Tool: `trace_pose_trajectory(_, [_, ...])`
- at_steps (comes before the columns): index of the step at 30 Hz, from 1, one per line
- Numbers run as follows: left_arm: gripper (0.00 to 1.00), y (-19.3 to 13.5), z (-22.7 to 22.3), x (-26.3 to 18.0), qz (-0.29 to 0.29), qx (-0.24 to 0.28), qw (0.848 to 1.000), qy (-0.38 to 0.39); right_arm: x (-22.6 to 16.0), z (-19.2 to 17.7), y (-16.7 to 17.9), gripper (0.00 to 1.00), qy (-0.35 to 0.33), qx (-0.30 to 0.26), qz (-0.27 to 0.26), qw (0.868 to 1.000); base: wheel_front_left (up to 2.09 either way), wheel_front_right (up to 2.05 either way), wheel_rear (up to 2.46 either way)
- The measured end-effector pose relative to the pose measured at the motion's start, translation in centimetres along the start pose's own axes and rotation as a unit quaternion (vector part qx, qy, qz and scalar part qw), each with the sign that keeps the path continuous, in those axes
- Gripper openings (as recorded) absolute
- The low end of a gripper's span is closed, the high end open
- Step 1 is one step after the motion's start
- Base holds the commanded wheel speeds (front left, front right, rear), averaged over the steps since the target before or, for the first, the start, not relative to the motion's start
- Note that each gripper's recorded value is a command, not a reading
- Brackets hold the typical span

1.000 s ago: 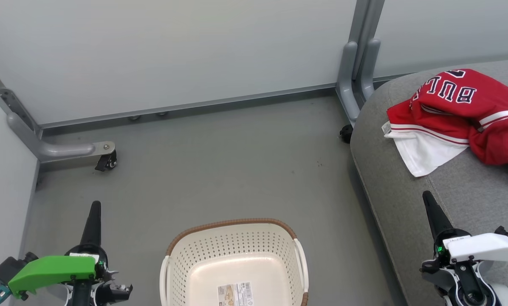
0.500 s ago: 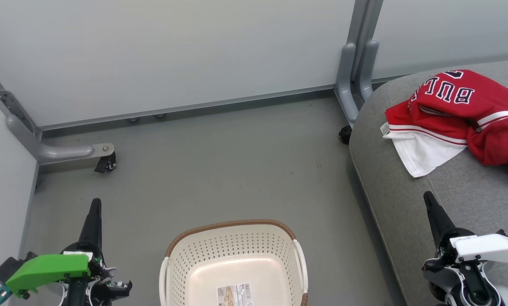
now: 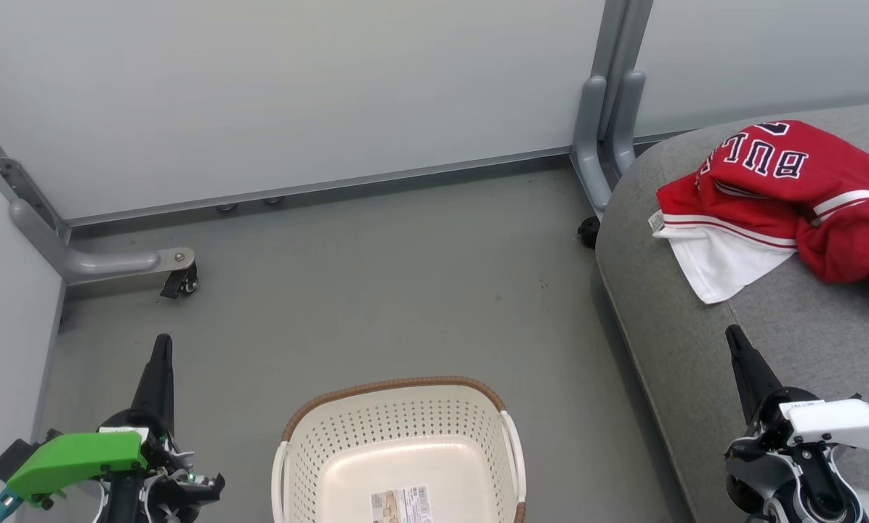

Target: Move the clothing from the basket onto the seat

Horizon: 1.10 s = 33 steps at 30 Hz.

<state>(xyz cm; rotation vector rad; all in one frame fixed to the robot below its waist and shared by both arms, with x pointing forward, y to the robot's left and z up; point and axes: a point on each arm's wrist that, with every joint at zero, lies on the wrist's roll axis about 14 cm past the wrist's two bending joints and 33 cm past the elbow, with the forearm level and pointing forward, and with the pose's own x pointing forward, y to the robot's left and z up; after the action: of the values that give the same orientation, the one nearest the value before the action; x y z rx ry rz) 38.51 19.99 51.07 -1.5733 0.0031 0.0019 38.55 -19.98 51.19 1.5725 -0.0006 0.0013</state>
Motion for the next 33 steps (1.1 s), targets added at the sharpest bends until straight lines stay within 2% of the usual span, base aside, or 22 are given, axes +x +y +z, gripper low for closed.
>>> trace_pose_trajectory(33, [0.00, -0.03, 0.00, 0.02, 0.000, 0.000, 1.000, 0.000, 0.01, -0.03, 0.00, 0.00, 0.000, 0.002, 0.000, 1.000, 0.00, 0.00, 0.00])
